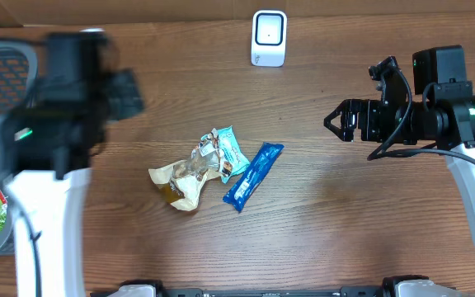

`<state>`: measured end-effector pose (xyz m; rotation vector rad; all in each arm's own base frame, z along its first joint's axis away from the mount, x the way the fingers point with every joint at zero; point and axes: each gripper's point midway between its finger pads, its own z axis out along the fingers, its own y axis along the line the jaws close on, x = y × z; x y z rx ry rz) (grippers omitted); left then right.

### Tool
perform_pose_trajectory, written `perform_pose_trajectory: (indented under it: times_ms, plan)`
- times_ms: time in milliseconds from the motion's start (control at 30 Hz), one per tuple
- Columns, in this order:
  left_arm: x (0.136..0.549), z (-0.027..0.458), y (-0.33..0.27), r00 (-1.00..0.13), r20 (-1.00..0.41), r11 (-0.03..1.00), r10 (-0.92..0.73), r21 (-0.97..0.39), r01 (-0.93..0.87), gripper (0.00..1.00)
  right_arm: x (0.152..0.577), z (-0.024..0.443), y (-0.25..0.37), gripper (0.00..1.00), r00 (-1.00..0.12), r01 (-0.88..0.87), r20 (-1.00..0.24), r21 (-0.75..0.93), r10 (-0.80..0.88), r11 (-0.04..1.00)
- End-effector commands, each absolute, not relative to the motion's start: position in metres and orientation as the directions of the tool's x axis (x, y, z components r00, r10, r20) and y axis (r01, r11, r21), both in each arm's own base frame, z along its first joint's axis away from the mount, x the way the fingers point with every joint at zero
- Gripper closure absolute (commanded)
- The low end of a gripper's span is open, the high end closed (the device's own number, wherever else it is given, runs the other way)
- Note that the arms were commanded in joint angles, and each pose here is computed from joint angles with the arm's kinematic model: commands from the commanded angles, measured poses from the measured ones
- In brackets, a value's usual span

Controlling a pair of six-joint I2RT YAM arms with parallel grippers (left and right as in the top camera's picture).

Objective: Scan the item barcode
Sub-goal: 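Lift the blue packet out and drop it right of the tan bag, then reach the left gripper into the basket and grasp the green bag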

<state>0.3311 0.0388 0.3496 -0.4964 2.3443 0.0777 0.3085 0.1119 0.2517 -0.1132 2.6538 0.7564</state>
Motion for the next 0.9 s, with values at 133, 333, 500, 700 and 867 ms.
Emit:
perform_pose_trajectory:
  times_ms: [133,333,500,700,867]
  plan:
    - [0.270,0.348,0.174,-0.384,-0.644,0.590,-0.661,-0.131,-0.796,0.09,0.308,0.253,0.115,0.01,-0.924,-0.186,-0.381,0.501,0.022,0.845]
    - [0.230,0.320,0.245,-0.160,-0.563,0.305,-0.811,-0.174,-0.936,0.01,0.308,0.253,0.115,0.01,-0.924,-0.187,-0.382,0.500,0.022,0.846]
    - [0.227,0.286,0.276,-0.103,-0.449,0.218,-0.888,-0.213,-0.952,0.00,0.308,0.253,0.115,0.01,-0.924,-0.186,-0.382,0.501,0.022,0.845]
    - [0.230,0.234,0.301,-0.068,-0.326,0.124,-0.943,-0.155,-0.980,0.00,0.308,0.253,0.115,0.01,-0.924,-0.186,-0.382,0.501,0.022,0.845]
    - [0.237,0.191,0.312,-0.057,-0.233,0.082,-0.971,-0.097,-0.992,0.02,0.308,0.253,0.115,0.01,-0.924,-0.186,-0.382,0.501,0.022,0.845]
